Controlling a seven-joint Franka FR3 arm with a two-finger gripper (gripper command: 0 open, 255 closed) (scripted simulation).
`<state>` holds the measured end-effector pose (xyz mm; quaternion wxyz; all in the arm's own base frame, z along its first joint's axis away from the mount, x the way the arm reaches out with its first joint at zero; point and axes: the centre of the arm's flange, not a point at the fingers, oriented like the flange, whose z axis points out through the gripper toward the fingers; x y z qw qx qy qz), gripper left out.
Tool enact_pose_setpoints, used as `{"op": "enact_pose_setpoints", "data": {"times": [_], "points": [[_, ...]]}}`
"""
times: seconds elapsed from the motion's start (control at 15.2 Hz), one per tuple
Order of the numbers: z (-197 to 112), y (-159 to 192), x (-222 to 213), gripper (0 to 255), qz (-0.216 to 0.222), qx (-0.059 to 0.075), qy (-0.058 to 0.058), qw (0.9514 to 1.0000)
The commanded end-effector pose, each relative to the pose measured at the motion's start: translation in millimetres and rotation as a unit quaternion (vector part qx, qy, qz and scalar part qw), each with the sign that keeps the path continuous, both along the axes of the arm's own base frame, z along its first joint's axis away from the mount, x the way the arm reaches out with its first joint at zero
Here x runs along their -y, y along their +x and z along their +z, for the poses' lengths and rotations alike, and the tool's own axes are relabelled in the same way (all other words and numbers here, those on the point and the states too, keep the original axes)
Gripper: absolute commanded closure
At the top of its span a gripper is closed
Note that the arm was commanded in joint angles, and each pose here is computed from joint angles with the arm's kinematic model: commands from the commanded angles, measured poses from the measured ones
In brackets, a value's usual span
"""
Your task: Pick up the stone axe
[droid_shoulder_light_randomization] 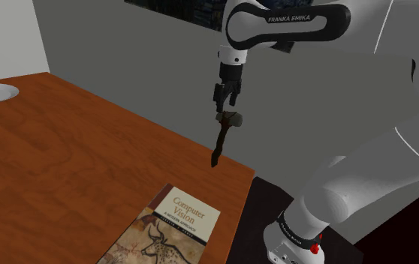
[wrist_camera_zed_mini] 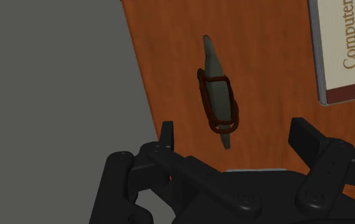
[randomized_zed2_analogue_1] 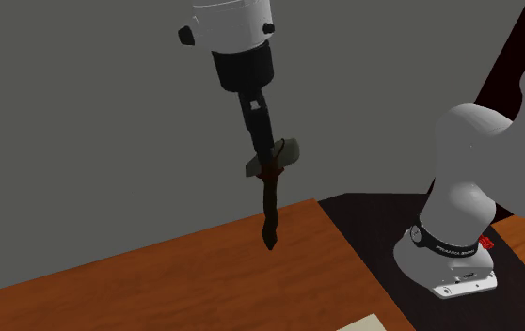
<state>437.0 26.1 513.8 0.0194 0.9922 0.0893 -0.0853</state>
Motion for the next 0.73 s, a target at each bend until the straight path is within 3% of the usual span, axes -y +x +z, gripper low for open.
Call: {"op": "enact_pose_setpoints", "data": {"times": [0.0,0.53,0.59,0.66], "points": [[-16.5,9.6,-0.9,0,0.002,-0.01,-0.002,1.0],[-51.3,9.6,-0.9,0,0.002,-0.01,-0.002,1.0],[-51.2,9.3,-0.7,255,0.002,-0.01,-0.002,1.0],[-51.4,9.5,-0.6,255,0.002,-0.01,-0.002,1.0]]}}
